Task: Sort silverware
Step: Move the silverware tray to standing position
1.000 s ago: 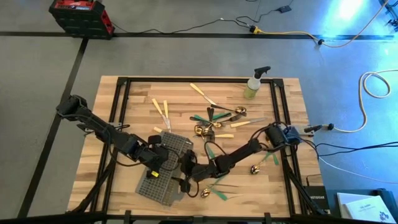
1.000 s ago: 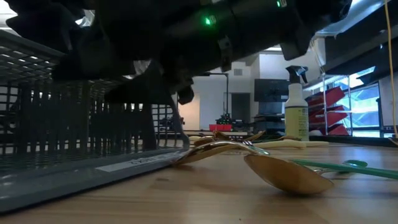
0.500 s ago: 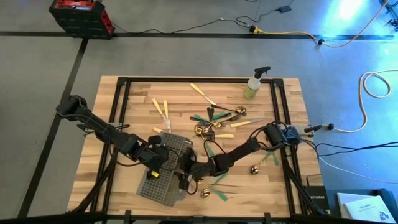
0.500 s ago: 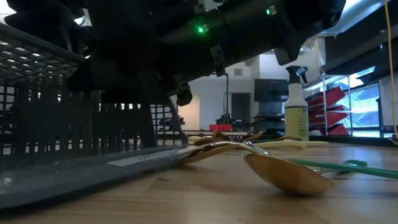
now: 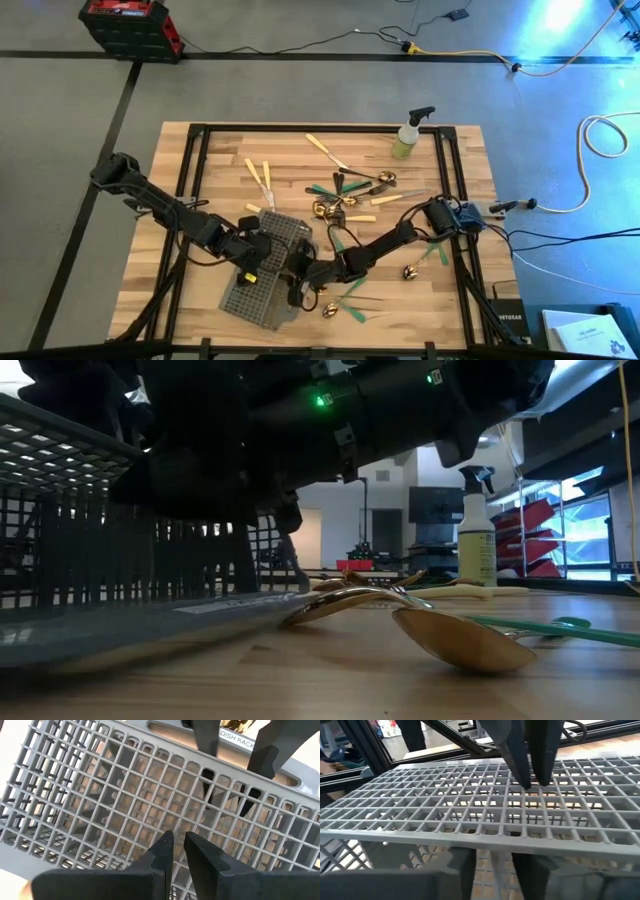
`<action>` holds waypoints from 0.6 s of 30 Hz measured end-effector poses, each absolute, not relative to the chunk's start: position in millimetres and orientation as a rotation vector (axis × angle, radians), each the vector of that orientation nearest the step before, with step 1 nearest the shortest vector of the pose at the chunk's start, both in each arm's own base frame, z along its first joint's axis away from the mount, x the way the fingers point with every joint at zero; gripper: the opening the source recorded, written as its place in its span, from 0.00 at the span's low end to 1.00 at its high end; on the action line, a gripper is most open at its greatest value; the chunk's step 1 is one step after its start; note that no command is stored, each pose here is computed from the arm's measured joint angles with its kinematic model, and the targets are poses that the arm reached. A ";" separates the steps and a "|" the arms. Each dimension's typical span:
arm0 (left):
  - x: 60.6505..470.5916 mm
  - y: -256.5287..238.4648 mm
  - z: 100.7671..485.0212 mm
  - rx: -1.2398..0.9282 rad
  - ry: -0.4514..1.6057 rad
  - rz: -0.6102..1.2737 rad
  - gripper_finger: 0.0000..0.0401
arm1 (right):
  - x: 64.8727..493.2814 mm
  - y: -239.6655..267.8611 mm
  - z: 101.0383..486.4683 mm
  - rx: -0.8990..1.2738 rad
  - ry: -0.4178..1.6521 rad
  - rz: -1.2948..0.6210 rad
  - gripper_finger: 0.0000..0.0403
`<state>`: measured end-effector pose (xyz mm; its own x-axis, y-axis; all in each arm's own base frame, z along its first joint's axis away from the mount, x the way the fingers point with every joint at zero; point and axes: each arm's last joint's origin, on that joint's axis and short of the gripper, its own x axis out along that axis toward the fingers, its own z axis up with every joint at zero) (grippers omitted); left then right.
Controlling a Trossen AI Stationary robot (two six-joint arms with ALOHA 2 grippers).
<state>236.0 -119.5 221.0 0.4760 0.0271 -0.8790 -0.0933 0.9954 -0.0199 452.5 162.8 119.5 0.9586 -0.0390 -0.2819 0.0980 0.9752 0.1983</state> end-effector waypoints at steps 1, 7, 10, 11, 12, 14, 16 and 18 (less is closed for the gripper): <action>235.3 -119.1 222.4 -0.077 1.068 0.076 0.09 | 452.8 163.1 120.4 0.208 0.273 -0.061 0.16; 231.2 -115.5 253.4 -0.119 0.949 0.110 0.09 | 461.1 163.3 134.0 0.189 0.243 -0.004 0.02; 224.8 -111.8 268.9 -0.115 0.889 0.121 0.09 | 466.0 166.2 141.9 0.170 0.245 0.031 0.01; 222.4 -110.4 272.8 -0.120 0.873 0.122 0.09 | 467.8 167.7 145.1 0.159 0.247 0.047 0.00; 220.3 -108.9 276.4 -0.124 0.856 0.126 0.09 | 469.5 169.1 148.0 0.151 0.253 0.060 0.01; 214.1 -105.7 284.8 -0.137 0.822 0.129 0.09 | 473.4 171.5 155.0 0.139 0.263 0.071 0.00; 207.9 -104.2 292.2 -0.145 0.789 0.123 0.09 | 476.9 173.8 161.8 0.116 0.277 0.086 0.00; 201.8 -103.7 298.4 -0.146 0.757 0.121 0.09 | 479.8 174.8 167.5 0.087 0.297 0.089 0.00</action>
<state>201.8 -103.7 298.4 0.7208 0.0561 -0.6908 -0.1615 0.9829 -0.0886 479.8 174.8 167.5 0.9524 0.1005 -0.2878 -0.0749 0.9923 0.0984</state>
